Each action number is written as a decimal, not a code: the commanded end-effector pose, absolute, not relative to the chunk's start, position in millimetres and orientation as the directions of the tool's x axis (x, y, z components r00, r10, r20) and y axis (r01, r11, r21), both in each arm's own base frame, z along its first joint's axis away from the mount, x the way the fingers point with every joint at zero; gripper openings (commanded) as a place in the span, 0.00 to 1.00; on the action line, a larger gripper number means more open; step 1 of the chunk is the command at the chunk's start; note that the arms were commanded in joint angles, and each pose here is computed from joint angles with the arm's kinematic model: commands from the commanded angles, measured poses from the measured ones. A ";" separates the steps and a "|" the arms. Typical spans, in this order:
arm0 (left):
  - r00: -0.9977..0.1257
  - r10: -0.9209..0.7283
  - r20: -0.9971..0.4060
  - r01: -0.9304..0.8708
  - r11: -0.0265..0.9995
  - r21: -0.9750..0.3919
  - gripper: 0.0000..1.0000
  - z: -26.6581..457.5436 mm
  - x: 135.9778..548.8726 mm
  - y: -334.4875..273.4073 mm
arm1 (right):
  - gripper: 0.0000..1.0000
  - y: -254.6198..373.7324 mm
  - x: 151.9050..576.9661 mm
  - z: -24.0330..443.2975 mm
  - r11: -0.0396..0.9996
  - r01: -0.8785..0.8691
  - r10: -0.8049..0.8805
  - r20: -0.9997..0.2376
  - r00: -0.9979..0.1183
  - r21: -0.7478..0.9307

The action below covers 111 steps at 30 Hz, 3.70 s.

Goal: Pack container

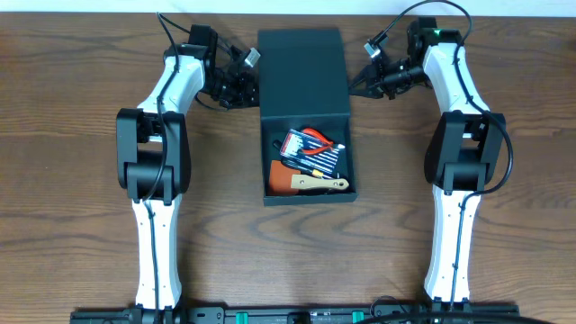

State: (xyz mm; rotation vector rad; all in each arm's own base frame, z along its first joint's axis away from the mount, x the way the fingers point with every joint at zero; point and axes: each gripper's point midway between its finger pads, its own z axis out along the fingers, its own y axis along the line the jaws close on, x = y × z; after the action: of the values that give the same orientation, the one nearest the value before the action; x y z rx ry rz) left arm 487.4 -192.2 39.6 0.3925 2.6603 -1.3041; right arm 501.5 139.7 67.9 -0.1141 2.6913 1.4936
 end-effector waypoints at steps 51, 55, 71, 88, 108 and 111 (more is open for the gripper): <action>-0.910 0.366 -0.195 0.386 0.919 -0.080 0.06 202.8 378.2 -121.4 | 0.01 78.0 417.2 211.5 0.977 -0.206 -0.191 -0.193 -0.962 0.058; -0.872 0.435 -0.225 0.458 0.887 -0.058 0.06 203.0 377.4 -148.3 | 0.01 111.2 410.4 211.1 0.960 -0.279 -0.270 -0.194 -0.943 0.018; -0.812 0.508 -0.286 0.542 0.839 -0.049 0.06 177.5 384.5 -194.5 | 0.02 146.1 378.5 185.4 0.934 -0.357 -0.356 -0.077 -0.931 -0.003; -0.828 0.514 -0.226 0.539 0.840 -0.065 0.06 123.6 373.2 -197.3 | 0.01 151.1 346.1 106.6 0.928 -0.372 -0.371 0.101 -0.923 0.012; -0.863 0.483 -0.146 0.501 0.855 -0.133 0.06 57.6 344.6 -194.3 | 0.01 145.7 321.7 54.3 0.930 -0.367 -0.367 0.184 -0.912 0.037; -0.864 0.483 -0.142 0.500 0.856 -0.133 0.05 56.5 343.5 -193.7 | 0.01 146.6 323.6 54.0 0.929 -0.367 -0.368 0.175 -0.913 0.037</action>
State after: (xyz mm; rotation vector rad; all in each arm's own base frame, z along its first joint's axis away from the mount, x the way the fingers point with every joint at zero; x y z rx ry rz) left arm 361.5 -199.0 77.4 0.7846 2.8382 -0.2511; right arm 339.3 148.1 76.6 -0.6256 3.1762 0.0150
